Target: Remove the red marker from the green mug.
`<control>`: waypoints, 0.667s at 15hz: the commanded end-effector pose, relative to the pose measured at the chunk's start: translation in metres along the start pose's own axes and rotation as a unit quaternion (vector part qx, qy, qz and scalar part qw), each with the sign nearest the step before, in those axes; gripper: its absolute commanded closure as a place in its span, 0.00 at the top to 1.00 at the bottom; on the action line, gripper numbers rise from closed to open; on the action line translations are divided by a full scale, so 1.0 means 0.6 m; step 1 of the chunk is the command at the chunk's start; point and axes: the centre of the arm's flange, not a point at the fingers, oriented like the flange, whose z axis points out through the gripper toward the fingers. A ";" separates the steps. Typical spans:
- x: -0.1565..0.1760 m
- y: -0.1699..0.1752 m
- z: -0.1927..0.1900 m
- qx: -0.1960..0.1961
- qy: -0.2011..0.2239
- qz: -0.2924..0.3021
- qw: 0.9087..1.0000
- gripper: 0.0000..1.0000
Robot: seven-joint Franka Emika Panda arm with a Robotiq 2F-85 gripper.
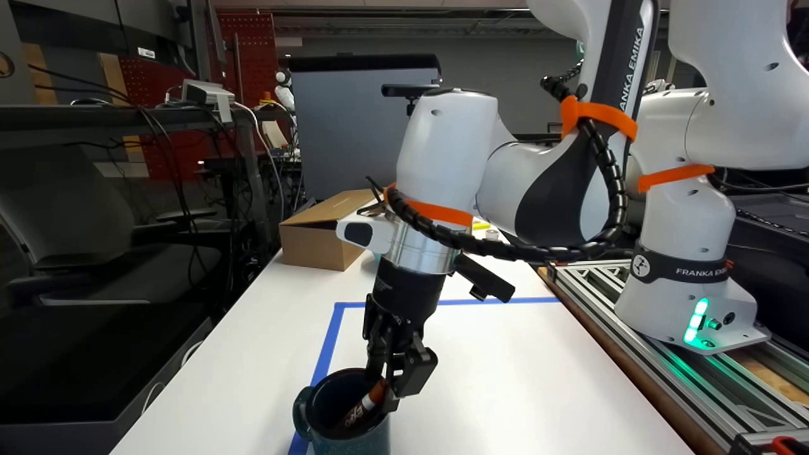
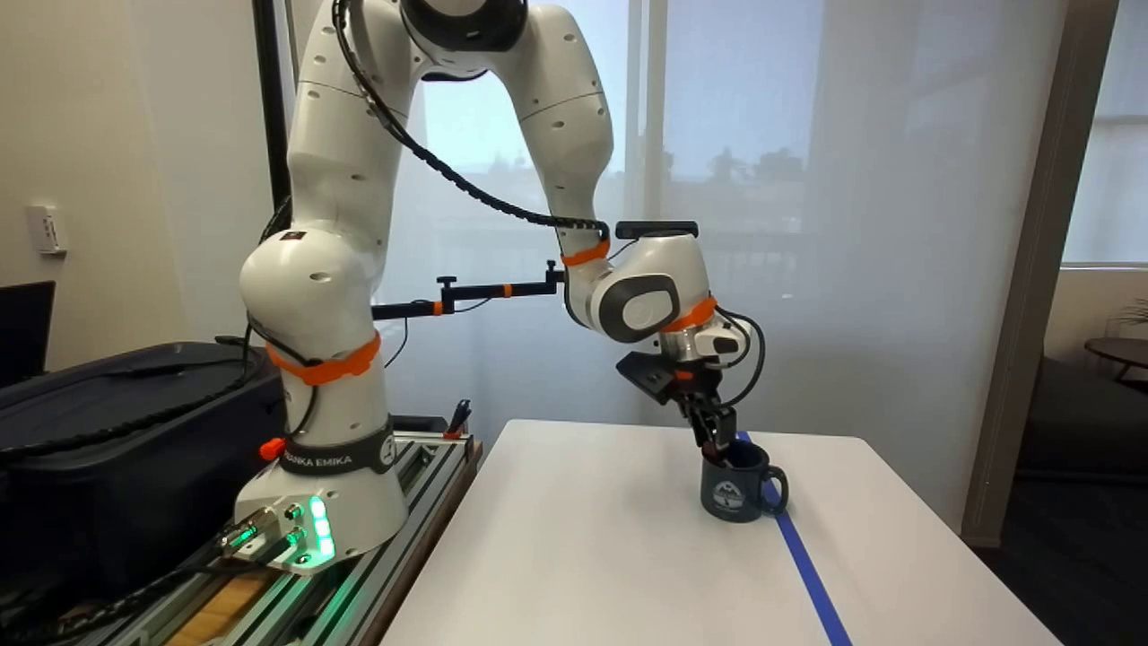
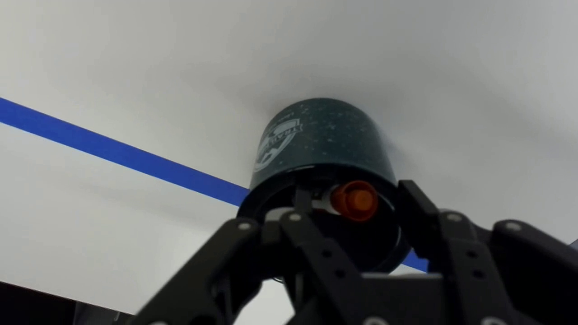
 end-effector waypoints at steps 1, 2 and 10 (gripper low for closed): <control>0.010 -0.009 0.007 -0.009 0.013 0.001 1.000 0.49; 0.011 -0.009 0.005 -0.010 0.014 0.001 1.000 0.48; 0.013 -0.018 0.002 -0.014 0.018 -0.001 1.000 0.30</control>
